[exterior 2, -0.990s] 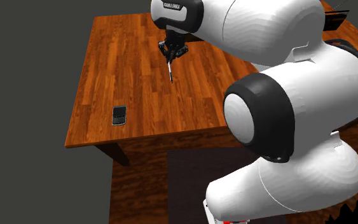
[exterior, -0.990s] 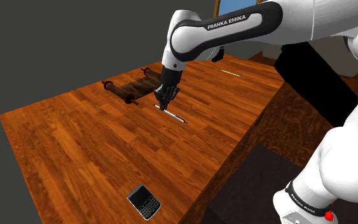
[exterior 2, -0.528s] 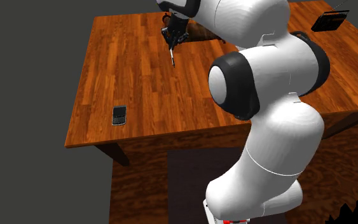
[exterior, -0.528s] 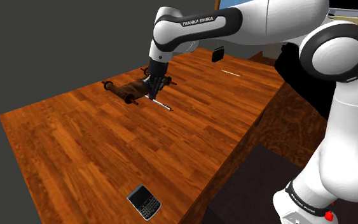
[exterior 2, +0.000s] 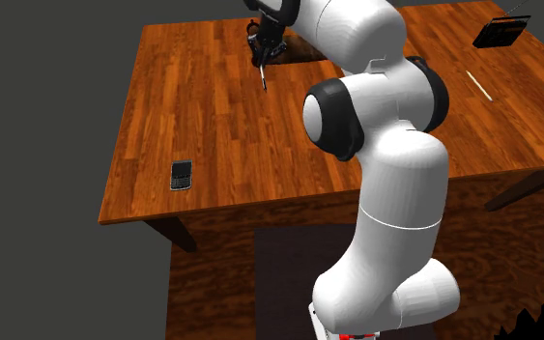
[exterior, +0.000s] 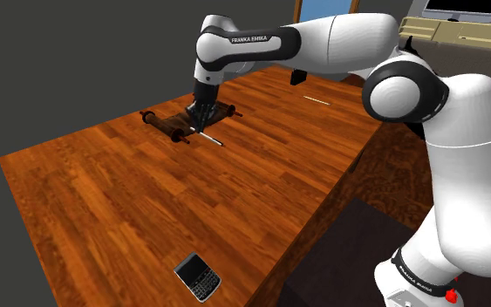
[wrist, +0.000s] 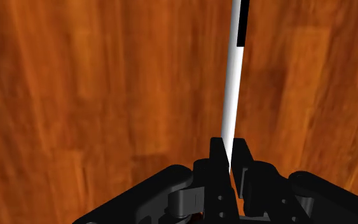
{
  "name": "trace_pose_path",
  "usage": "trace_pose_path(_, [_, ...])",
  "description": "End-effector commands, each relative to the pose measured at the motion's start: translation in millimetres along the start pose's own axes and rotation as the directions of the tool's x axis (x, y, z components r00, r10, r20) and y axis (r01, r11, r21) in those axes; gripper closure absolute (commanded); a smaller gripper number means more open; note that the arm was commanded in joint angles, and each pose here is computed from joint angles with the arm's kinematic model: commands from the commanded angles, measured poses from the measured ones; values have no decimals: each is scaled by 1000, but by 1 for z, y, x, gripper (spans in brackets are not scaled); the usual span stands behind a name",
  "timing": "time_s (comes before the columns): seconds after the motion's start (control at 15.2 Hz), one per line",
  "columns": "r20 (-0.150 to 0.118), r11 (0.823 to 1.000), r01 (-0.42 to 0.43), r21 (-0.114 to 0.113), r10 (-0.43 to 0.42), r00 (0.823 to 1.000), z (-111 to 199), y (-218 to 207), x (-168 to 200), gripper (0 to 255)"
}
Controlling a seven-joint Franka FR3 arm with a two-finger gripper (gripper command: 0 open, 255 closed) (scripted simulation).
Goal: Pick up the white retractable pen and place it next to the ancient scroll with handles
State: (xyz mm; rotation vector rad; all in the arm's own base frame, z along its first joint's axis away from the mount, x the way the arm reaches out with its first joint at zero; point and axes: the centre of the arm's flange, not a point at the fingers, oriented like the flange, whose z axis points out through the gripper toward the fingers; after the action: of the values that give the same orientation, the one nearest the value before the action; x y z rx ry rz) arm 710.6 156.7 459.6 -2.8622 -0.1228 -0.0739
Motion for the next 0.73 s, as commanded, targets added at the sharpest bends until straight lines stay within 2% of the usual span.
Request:
trace_pose_path(0.0, [-1,1000,0,0,0,1000,9,3,1,255])
trace_pose_path(0.66, [-1,1000,0,0,0,1000,60,17,-2,255])
